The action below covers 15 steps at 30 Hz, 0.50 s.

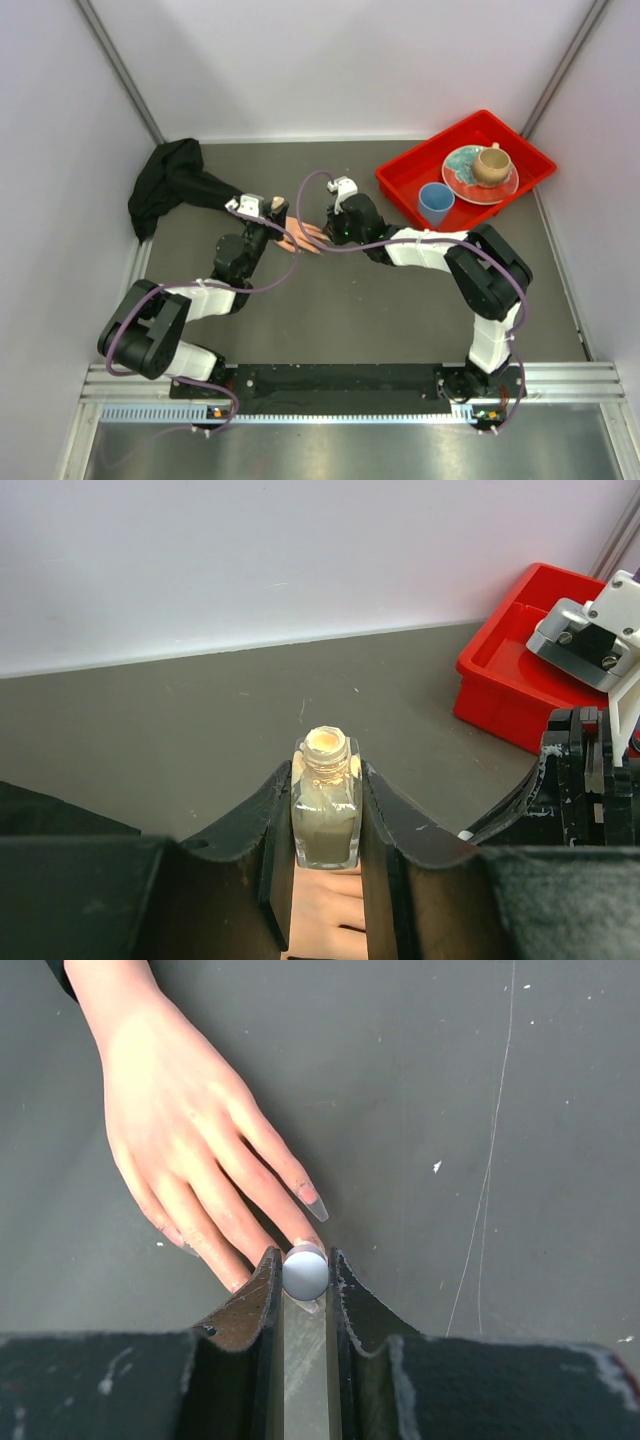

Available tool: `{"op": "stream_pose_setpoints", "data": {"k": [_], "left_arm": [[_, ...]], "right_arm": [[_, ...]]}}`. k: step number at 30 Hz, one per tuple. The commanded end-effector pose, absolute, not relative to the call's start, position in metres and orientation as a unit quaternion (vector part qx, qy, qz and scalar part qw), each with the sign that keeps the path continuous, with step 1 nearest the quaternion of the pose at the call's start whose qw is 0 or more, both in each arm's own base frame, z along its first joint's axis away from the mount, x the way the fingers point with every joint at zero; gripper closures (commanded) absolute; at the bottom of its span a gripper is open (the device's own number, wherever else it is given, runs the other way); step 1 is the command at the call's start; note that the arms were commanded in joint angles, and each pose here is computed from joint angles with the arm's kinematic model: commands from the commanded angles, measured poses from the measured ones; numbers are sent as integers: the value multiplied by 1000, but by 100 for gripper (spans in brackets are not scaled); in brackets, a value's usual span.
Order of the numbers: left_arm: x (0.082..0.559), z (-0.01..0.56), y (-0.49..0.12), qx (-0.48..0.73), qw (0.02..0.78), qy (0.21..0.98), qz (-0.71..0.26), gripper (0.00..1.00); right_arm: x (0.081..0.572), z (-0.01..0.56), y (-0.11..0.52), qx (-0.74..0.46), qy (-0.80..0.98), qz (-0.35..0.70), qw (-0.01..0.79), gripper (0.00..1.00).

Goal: Paint the nails

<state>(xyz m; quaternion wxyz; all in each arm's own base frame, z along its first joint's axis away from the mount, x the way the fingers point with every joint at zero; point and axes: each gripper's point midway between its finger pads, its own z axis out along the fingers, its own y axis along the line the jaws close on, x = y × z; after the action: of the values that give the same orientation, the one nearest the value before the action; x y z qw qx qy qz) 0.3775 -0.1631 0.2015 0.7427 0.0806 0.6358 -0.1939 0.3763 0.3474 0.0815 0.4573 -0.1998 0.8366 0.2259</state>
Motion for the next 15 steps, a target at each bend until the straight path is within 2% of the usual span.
{"op": "stream_pose_setpoints", "data": {"k": [1,15], "left_arm": [[382,228,-164,79,766,606,-199,100],[382,228,-164,79,766,606,-199,100]], "right_arm": [[384,93,361,-201,826,234,471,100],[388,91,360,-198,828,225,473,100]]}}
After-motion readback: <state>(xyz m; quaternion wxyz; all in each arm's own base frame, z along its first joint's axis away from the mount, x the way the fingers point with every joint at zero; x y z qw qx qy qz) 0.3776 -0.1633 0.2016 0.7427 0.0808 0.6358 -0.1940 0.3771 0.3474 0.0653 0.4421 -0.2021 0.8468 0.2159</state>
